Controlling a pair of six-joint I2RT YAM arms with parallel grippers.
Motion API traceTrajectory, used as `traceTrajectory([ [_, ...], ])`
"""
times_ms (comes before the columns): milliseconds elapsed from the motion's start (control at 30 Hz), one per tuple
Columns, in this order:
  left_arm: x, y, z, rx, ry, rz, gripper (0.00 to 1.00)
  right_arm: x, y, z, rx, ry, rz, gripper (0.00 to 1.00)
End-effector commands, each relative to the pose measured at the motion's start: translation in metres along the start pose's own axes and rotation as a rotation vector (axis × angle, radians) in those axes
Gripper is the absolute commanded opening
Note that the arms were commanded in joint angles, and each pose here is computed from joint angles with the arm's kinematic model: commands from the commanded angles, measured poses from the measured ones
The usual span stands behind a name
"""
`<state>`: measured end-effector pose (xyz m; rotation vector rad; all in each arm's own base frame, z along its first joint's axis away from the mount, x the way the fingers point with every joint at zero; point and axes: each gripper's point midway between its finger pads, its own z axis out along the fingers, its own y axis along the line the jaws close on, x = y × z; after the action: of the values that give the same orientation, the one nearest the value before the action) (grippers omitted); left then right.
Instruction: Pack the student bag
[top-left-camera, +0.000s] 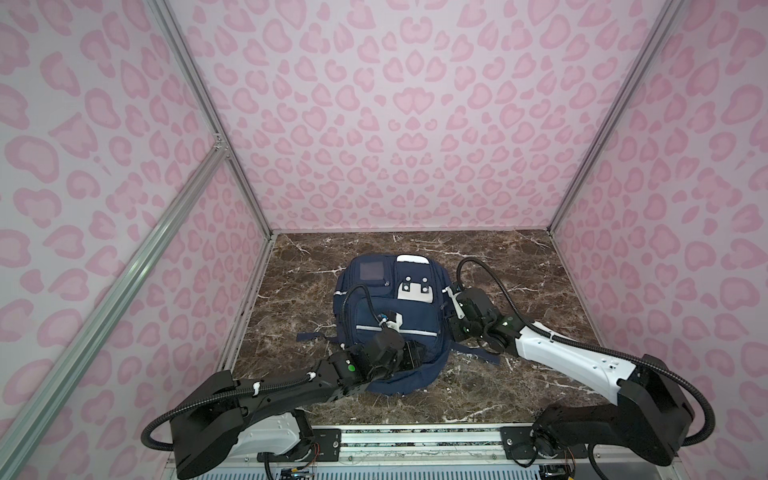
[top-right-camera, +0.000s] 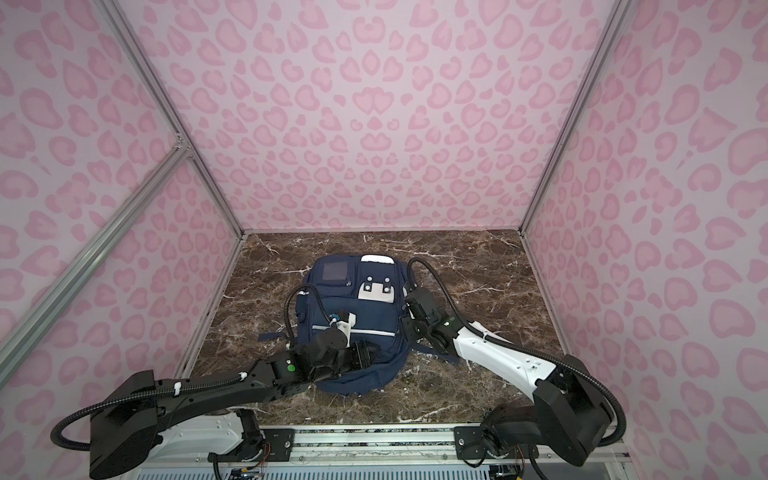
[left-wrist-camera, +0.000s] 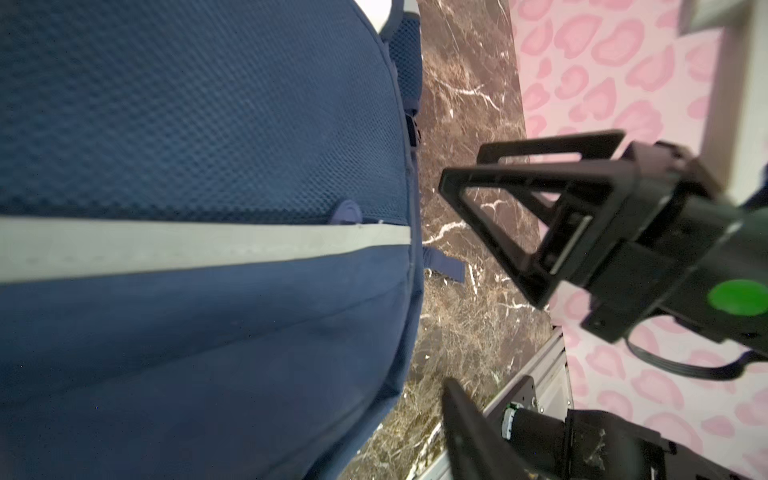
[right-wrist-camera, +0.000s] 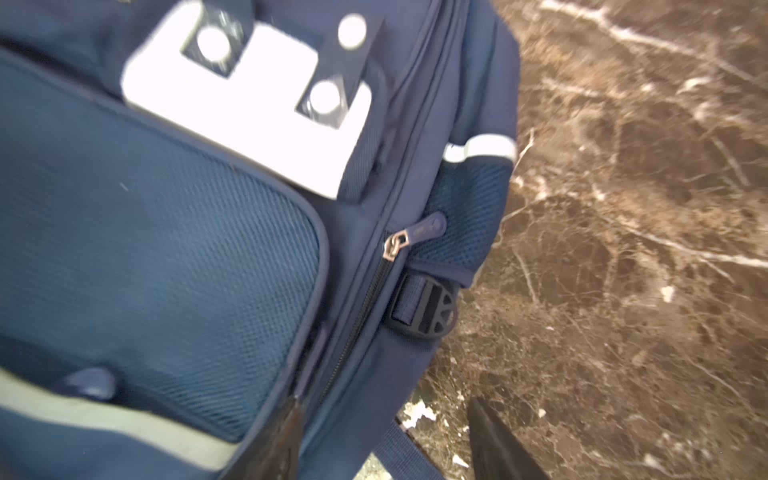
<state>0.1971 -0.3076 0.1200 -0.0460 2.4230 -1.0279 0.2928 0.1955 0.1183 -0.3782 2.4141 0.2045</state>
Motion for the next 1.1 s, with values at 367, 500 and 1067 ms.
traceTrajectory([
  [367,-0.121,-0.005,-0.116,-0.253,-0.571,0.516,0.95,-0.050,-0.159,-0.074,0.477,-0.514,0.382,0.95],
  [500,-0.166,0.040,-0.149,-0.463,-0.735,0.498,0.95,-0.044,-0.197,-0.080,0.527,-0.639,0.426,0.97],
  [1067,-0.230,0.245,-0.151,-0.904,-0.823,0.375,0.98,-0.008,-0.241,-0.005,0.639,-0.600,0.211,0.96],
])
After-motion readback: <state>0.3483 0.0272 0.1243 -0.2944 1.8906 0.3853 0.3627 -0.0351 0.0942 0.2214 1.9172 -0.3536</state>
